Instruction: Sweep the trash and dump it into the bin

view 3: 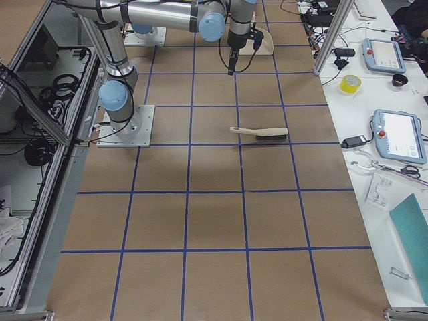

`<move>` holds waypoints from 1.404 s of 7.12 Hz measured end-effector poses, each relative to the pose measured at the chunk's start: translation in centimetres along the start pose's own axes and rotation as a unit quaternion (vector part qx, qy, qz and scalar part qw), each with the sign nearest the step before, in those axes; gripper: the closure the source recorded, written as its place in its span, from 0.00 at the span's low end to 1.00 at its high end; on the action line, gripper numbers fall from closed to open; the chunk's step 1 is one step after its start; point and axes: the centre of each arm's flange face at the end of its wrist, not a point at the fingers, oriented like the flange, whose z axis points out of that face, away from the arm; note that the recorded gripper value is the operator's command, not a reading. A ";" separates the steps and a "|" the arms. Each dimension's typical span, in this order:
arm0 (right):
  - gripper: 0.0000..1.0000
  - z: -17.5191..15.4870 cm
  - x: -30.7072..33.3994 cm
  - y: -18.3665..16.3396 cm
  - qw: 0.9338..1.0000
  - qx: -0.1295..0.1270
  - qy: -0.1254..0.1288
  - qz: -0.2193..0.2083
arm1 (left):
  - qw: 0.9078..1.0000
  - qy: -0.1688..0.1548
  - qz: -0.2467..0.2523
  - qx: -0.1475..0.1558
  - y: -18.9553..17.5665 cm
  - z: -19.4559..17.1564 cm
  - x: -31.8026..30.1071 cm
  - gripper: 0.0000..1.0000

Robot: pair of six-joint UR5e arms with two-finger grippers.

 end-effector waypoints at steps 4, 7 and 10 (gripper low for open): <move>0.00 0.3 -0.1 -0.3 1.000 0.002 -0.001 0.000 | 0.988 0.019 -0.145 -0.045 2.4 -3.0 4.8 0.00; 0.00 0.3 -0.2 -0.5 1.000 0.005 -0.001 0.000 | 0.981 0.025 -0.176 -0.076 3.9 -6.3 6.5 0.00; 0.00 0.3 -0.2 -0.6 1.000 0.009 -0.002 -0.001 | 0.982 0.004 -0.169 -0.087 3.5 -6.3 9.2 0.00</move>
